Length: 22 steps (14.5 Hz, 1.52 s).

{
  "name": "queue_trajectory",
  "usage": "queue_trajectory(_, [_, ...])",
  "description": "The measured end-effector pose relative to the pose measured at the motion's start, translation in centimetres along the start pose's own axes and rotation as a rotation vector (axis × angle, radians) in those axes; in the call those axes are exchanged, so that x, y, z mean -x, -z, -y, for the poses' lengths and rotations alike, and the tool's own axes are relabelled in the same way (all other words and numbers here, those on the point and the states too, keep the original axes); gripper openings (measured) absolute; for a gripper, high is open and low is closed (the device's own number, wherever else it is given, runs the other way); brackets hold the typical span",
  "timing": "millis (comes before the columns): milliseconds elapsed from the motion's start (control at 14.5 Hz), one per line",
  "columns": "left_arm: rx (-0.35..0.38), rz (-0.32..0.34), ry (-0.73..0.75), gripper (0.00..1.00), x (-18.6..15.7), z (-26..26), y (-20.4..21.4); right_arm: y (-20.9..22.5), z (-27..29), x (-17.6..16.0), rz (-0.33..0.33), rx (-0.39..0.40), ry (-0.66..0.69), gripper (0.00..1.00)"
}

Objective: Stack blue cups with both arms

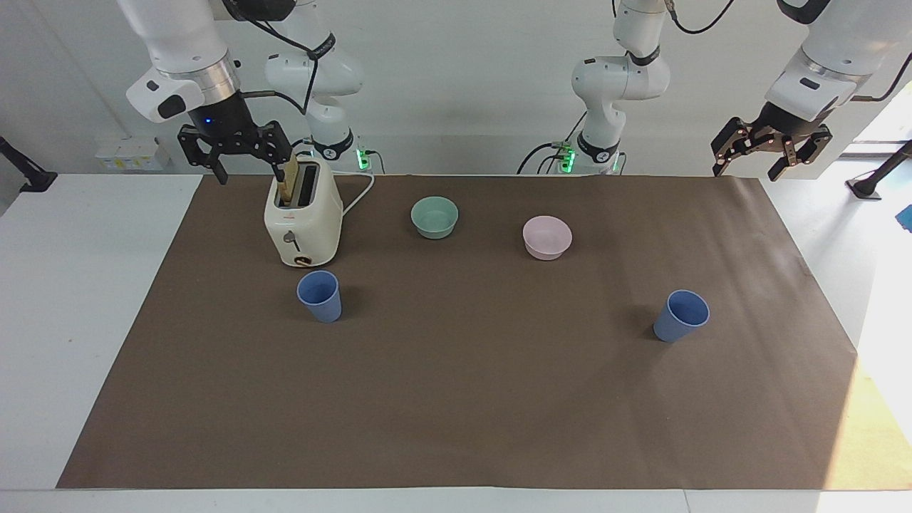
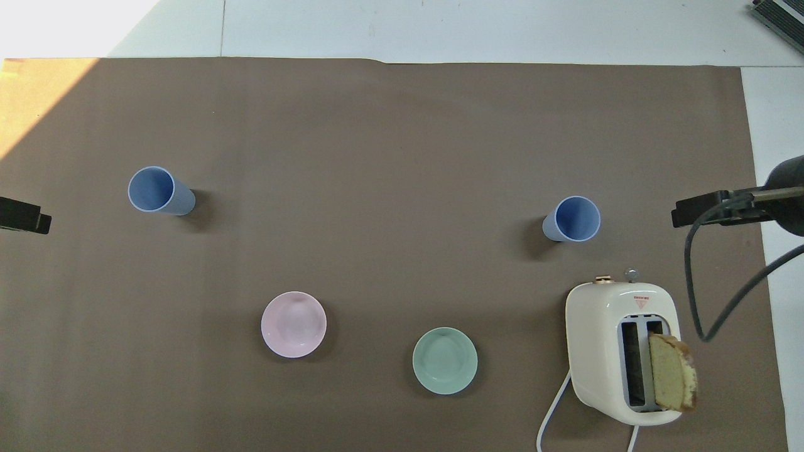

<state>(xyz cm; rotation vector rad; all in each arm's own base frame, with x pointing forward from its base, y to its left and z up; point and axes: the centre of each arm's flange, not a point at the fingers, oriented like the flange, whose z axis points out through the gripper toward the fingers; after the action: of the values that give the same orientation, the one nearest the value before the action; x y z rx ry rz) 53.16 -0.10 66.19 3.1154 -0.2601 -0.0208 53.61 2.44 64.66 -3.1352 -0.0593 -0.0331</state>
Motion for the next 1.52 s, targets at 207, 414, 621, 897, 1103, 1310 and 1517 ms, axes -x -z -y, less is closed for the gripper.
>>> queue_trajectory(207, [0.000, 0.000, -0.044, 1.00, 0.00, 0.00, 0.01, 0.00, 0.00, 0.00, 0.000, 0.000, 0.000, 1.00])
queue_trajectory(414, [0.000, 0.000, -0.057, 1.00, 0.01, 0.00, 0.01, 0.00, 0.00, 0.00, 0.000, 0.000, 0.000, 1.00])
queue_trajectory(621, [0.000, 0.000, -0.060, 1.00, 0.02, -0.01, 0.02, 0.00, 0.00, 0.00, 0.000, 0.000, 0.000, 1.00])
queue_trajectory(897, [0.000, 0.000, -0.060, 1.00, 0.02, -0.01, 0.03, 0.00, 0.00, 0.00, 0.000, 0.000, 0.000, 1.00])
queue_trajectory(1103, [0.000, -0.001, -0.061, 1.00, 0.02, -0.01, 0.03, 0.00, 0.00, 0.00, 0.000, 0.000, 0.000, 1.00])
queue_trajectory(1310, [0.000, -0.001, -0.061, 1.00, 0.02, -0.01, 0.03, 0.00, 0.00, 0.00, 0.000, 0.000, 0.000, 1.00])
queue_trajectory(1517, [0.000, -0.001, -0.061, 1.00, 0.02, -0.01, 0.03, 0.00, 0.00, 0.00, 0.000, 0.000, 0.000, 1.00])
